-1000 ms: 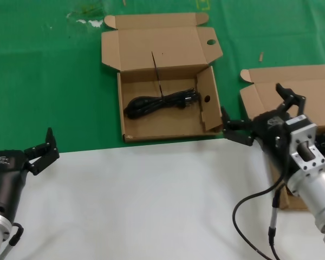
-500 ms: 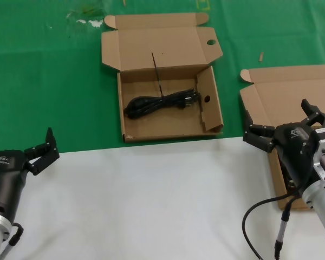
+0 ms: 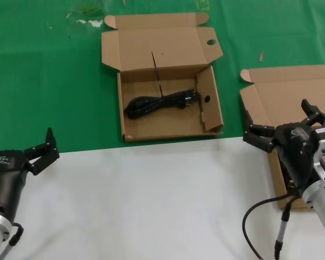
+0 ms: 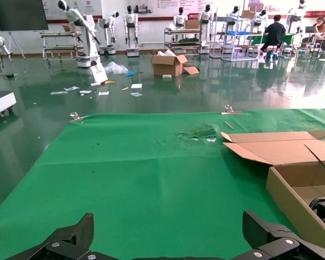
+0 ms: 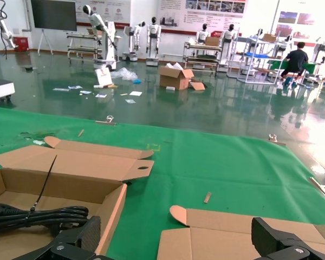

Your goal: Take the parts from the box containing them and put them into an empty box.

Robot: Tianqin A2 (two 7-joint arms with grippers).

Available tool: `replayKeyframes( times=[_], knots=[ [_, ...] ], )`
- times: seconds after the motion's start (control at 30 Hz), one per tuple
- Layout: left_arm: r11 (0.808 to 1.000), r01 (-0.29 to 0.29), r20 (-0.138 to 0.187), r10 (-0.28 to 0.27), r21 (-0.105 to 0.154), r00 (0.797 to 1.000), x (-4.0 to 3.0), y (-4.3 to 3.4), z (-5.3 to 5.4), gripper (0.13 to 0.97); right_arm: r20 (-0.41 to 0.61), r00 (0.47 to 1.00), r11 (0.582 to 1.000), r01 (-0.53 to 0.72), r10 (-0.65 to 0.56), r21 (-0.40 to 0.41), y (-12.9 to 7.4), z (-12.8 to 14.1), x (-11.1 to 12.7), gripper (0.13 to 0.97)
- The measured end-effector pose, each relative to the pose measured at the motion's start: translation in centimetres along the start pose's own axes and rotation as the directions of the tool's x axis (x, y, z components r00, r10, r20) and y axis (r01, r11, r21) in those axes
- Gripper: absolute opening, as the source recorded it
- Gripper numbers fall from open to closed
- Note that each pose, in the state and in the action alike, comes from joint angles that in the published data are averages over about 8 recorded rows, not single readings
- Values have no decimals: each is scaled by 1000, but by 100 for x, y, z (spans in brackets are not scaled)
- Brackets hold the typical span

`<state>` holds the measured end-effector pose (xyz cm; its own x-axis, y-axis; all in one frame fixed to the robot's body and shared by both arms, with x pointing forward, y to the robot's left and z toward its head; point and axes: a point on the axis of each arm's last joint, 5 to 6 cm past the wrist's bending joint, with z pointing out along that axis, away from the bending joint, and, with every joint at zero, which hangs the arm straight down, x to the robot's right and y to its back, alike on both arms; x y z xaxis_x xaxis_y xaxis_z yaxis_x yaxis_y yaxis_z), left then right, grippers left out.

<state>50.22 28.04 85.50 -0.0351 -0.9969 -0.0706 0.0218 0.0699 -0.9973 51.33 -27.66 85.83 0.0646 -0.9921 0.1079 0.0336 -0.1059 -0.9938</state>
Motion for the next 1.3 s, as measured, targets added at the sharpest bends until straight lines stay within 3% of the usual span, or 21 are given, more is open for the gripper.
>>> replayKeyframes(
  times=[1.3],
  knots=[
    [1000, 0, 0, 0, 0, 1000, 0, 0, 0, 966, 0, 1000, 1000, 0, 0, 0, 0, 0, 0, 966]
  ],
)
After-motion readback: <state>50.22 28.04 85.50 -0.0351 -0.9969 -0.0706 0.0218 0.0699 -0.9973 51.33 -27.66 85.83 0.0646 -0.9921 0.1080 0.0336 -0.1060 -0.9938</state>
